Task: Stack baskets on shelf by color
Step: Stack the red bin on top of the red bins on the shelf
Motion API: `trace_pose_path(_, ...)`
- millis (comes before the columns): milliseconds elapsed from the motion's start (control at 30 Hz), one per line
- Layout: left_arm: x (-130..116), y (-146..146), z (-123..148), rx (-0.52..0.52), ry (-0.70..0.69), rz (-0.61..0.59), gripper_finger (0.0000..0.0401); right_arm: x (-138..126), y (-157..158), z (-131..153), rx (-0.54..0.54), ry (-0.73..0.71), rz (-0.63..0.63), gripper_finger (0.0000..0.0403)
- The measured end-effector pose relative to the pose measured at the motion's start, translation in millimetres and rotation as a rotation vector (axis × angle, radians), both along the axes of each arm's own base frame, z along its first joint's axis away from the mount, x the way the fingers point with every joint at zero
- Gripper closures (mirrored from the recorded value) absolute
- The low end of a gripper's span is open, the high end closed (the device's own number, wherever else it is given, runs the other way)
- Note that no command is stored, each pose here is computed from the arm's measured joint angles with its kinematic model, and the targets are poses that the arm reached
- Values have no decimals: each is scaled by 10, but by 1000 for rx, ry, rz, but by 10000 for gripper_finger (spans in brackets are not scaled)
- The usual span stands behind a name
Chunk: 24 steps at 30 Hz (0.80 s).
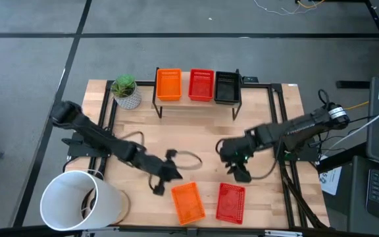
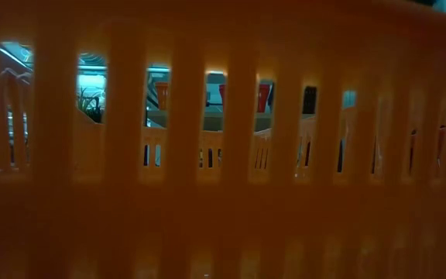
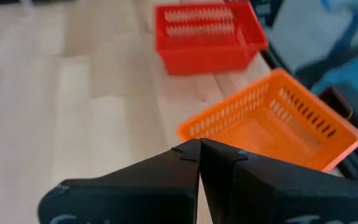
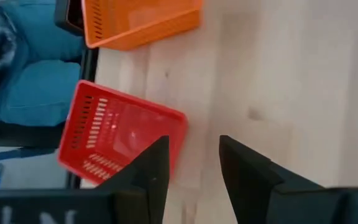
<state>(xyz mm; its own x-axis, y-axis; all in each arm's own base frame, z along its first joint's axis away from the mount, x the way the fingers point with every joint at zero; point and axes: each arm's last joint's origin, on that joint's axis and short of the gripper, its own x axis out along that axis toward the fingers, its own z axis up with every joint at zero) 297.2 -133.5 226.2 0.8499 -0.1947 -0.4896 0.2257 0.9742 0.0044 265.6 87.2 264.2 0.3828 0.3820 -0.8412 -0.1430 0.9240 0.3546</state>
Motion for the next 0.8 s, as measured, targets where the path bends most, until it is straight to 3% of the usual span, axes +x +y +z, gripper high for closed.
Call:
trace_pose_path(67, 139, -95, -49, 21, 27, -36, 400, -23, 121, -114, 15, -27, 16, 264)
trace_pose_path(200, 364, -233, -200, -33, 91, -106, 400, -62, 317, -360, 77, -61, 20, 264)
trace_pose_path(400, 573, -418, -410, -66, 153, -159, 401, -100, 676, -691, 124, -55, 85, 264)
trace_pose_path(667, 696, -361, -572, -144, 238, -251, 401, 11, 989, -1143, 44, 80, 142, 264)
trace_pose_path(800, 726, -152, -631, -103, 306, -225, 401, 92, 968, -1267, -36, 126, 99, 264)
